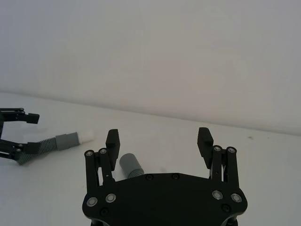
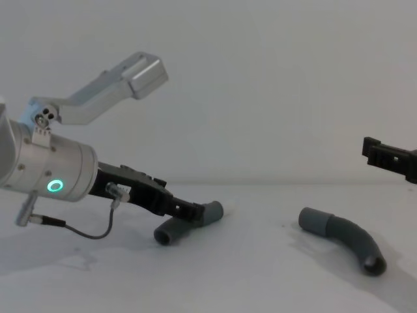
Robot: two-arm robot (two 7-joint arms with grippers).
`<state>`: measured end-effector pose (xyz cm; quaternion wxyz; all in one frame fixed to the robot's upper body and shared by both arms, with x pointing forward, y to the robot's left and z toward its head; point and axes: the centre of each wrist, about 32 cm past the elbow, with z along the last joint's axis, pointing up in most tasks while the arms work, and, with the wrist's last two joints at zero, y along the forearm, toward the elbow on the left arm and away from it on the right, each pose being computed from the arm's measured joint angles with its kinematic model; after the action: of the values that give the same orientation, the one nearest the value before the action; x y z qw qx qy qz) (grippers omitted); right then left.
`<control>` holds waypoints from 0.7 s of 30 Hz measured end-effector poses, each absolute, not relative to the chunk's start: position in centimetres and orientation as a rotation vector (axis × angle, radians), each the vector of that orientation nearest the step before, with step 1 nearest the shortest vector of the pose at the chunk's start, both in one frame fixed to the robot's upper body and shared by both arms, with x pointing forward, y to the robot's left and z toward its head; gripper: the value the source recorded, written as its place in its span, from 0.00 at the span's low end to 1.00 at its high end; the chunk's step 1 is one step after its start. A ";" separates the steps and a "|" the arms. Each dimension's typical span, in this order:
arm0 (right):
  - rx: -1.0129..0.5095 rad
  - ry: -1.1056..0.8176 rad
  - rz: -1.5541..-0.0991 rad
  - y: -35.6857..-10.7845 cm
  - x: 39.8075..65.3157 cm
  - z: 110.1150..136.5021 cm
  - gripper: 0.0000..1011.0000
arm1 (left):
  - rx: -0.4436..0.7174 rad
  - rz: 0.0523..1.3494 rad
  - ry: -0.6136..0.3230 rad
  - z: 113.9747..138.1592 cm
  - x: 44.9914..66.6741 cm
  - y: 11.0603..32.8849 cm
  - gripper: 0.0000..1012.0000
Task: Use both hands to pick up one end of the pipe from the table, align the ends, and insert them.
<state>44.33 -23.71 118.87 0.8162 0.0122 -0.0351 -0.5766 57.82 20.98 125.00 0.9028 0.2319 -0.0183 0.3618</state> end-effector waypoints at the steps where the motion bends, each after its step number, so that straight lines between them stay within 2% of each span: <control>1: 0.026 -0.075 -1.229 -23.7 44.3 118.9 0.99 | 0.480 0.746 -0.036 124.9 58.0 21.0 0.99; 21: 0.026 -0.075 -1.229 -23.7 44.3 118.9 0.99 | 0.515 0.724 0.007 124.4 59.8 20.3 0.99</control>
<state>44.33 -23.71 118.87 0.8162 0.0122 -0.0351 -0.5766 59.80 20.30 124.45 0.9029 0.2492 0.0033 0.3502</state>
